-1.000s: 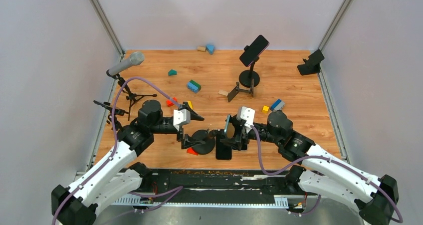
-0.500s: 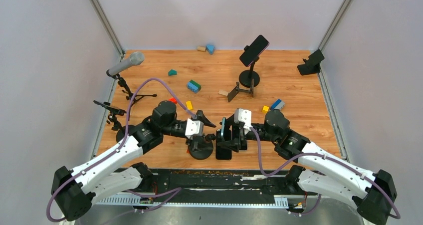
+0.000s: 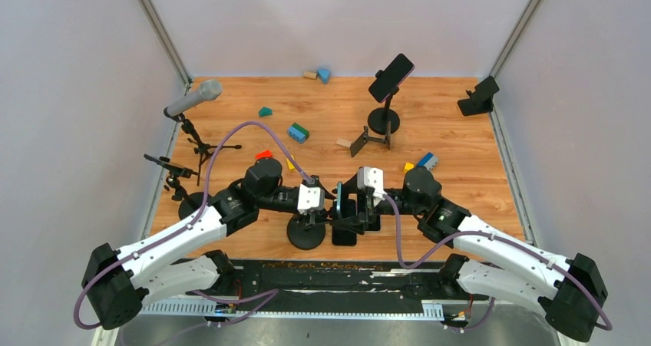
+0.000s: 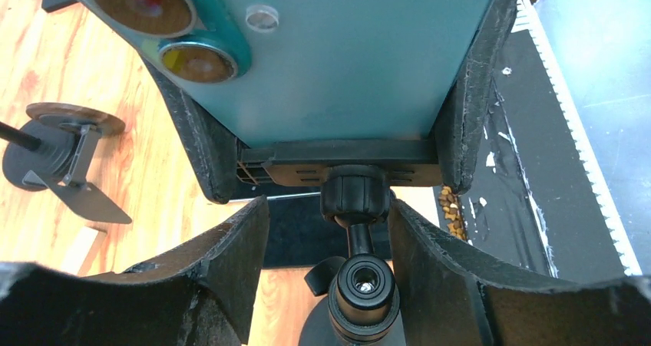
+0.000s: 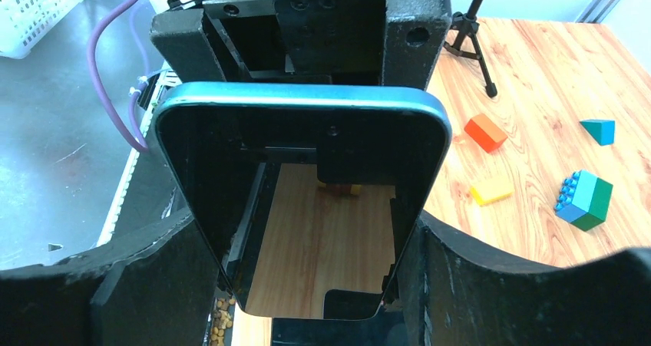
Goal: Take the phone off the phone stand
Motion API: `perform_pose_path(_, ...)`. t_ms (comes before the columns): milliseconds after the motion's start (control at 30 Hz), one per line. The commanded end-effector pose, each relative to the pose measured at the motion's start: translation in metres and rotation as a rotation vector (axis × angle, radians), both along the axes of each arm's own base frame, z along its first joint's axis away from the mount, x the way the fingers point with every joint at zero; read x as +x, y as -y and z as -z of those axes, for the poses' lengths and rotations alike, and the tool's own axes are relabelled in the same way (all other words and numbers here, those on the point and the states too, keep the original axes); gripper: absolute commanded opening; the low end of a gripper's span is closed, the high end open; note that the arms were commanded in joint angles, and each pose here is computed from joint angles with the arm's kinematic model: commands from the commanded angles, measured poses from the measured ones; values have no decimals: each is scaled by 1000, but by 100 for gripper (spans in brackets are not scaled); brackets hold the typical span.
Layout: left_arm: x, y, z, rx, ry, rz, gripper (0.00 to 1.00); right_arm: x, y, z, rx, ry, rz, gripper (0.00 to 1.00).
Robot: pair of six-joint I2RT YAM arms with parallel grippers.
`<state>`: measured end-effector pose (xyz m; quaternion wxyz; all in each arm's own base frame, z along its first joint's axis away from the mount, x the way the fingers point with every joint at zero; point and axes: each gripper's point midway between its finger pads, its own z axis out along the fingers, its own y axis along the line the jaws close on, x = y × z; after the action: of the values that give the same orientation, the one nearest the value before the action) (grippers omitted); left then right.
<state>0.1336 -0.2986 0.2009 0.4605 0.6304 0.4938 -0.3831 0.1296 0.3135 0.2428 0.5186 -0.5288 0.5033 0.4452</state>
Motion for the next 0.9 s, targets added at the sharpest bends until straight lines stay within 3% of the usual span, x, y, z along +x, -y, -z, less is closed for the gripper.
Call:
perform_pose_path(0,11,7,-19,-51,64,-21,65,-20,-5,1,16,-57,-108,0)
perform_pose_path(433,13,9,-30,-98,75,-38,59,-18,-10,13,-8,-90,-118,0)
perform_pose_path(567,15,11,-33,-105,62,-47,36,-17,-11,13,-10,-93,-112,0)
perform_pose_path(633,17,14,-31,-99,29,-61,9,-14,-10,11,-7,-89,-94,0)
perform_pose_path(667,17,14,-31,-99,24,-61,4,-13,-10,10,-5,-84,-85,0)
perform_pose_path(700,17,15,-29,-91,19,-55,0,-11,-10,9,-3,-80,-71,0)
perform_pose_path(867,14,14,-23,-87,15,-43,0,-4,-8,7,-5,-84,-22,0)
